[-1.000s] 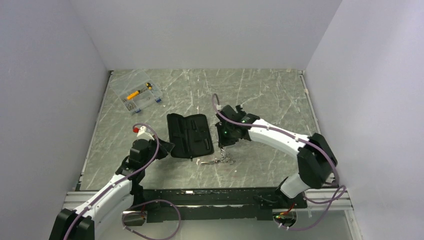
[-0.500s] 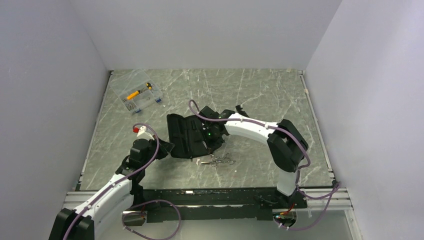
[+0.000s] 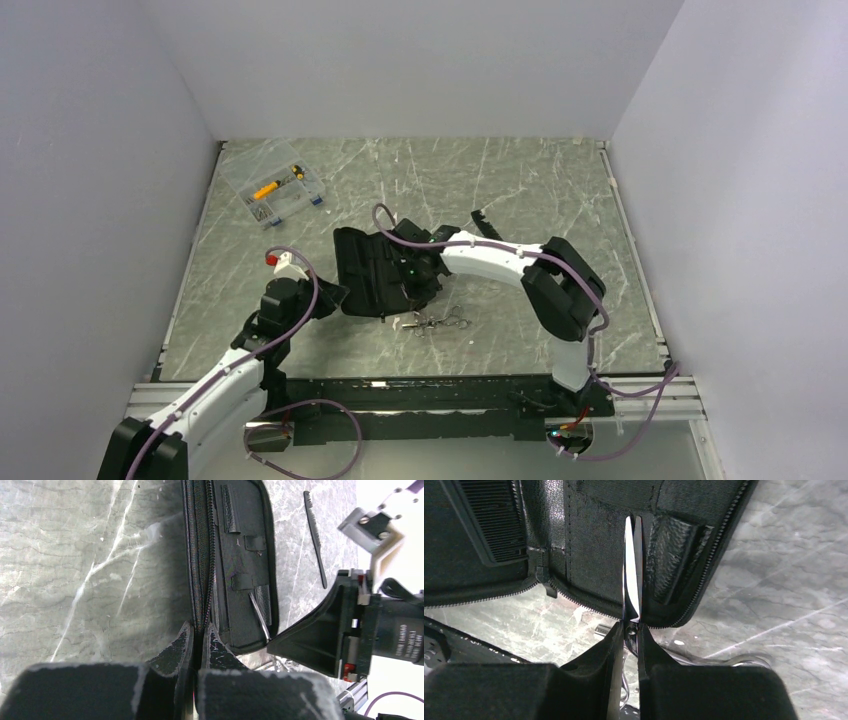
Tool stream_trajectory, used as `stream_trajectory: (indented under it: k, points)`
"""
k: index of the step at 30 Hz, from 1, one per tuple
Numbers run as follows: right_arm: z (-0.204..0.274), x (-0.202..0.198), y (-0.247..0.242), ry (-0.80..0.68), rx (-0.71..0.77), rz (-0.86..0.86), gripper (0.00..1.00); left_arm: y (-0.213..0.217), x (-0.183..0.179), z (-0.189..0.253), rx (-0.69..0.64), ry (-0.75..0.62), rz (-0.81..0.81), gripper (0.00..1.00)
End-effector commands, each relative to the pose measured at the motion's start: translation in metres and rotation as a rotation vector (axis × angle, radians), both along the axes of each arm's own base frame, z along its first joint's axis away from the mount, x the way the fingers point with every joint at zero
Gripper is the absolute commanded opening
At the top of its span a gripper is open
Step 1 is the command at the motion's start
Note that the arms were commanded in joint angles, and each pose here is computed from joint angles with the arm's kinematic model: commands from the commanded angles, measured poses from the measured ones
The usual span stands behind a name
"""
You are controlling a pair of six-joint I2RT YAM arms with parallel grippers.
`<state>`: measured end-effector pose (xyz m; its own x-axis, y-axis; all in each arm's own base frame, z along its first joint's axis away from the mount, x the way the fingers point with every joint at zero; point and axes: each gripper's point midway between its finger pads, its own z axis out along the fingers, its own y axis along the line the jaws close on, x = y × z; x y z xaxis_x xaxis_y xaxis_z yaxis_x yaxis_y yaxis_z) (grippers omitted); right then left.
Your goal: Sort the hair-cutting tools
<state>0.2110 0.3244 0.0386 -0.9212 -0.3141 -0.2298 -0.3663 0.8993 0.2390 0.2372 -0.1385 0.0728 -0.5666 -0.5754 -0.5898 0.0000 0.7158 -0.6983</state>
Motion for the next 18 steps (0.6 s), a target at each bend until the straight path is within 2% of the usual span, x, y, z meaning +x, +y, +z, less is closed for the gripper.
stream_trajectory:
  k: [1,18]
  points:
    - [0.001,0.002,0.017,-0.010,0.033,-0.009,0.00,0.000,0.008,0.018,-0.018,-0.065,0.020,0.00]
    - [-0.009,0.021,0.031,-0.034,0.014,-0.011,0.00,-0.005,0.003,0.014,-0.021,-0.068,-0.017,0.00]
